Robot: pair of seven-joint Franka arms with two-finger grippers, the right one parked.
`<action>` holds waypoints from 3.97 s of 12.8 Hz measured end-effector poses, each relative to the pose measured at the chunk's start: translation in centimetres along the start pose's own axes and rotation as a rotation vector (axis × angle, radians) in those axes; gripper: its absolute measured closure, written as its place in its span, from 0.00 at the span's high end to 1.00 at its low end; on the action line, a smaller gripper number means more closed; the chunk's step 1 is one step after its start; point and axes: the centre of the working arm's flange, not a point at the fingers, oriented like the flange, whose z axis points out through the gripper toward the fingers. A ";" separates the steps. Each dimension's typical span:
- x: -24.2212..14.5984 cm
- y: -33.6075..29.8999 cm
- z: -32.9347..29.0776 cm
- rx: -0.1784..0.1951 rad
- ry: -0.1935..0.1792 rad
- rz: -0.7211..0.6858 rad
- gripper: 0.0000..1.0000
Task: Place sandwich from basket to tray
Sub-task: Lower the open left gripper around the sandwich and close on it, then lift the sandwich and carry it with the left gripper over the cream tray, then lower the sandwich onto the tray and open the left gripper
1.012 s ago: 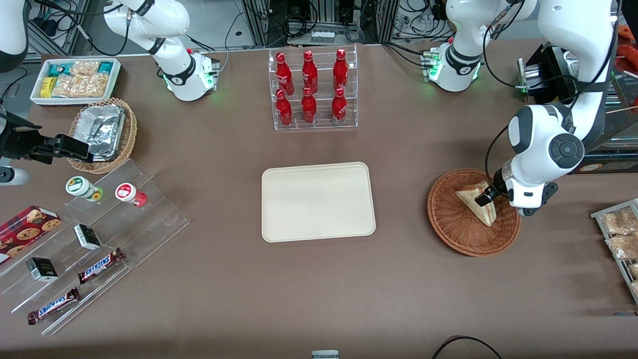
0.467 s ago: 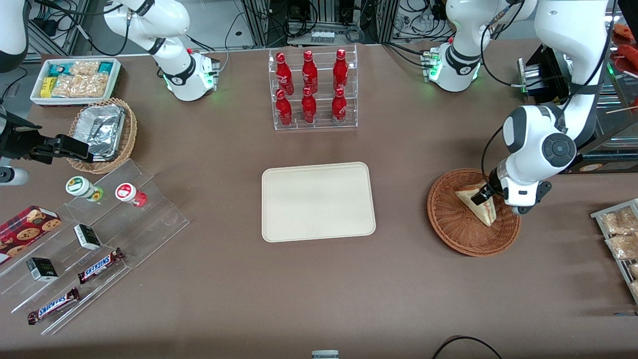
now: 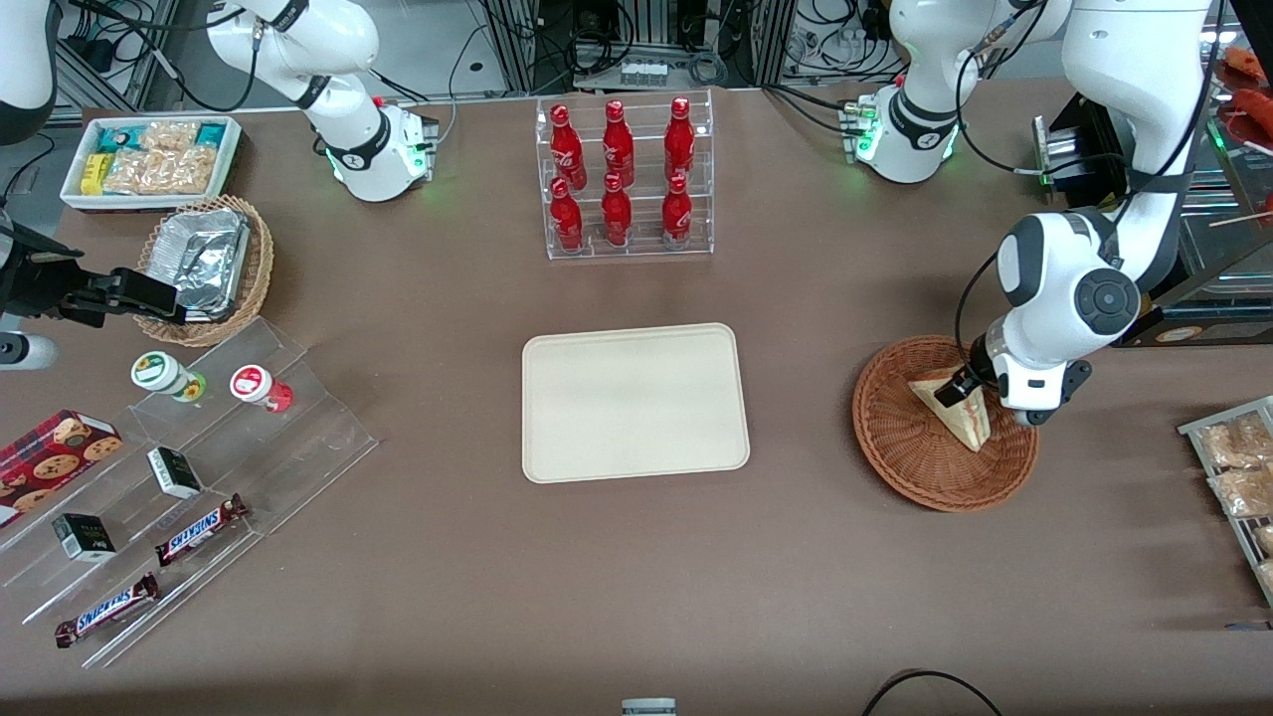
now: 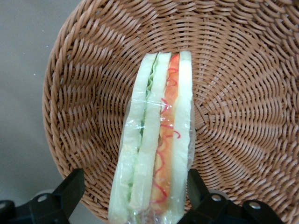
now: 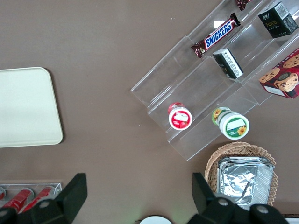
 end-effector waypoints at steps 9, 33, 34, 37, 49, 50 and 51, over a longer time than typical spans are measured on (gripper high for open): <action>0.0 0.0 0.1 0.002 -0.003 -0.001 0.28; -23.1 26.2 -8.4 0.049 -0.012 0.564 0.16; -25.0 27.8 -7.6 0.054 -0.015 0.597 0.16; -29.4 31.2 -4.2 0.068 -0.033 0.648 0.16; -34.6 35.6 1.1 0.065 -0.071 0.514 0.16; -34.9 35.7 1.5 0.069 -0.070 0.519 0.16; -35.2 35.7 1.7 0.073 -0.070 0.521 0.16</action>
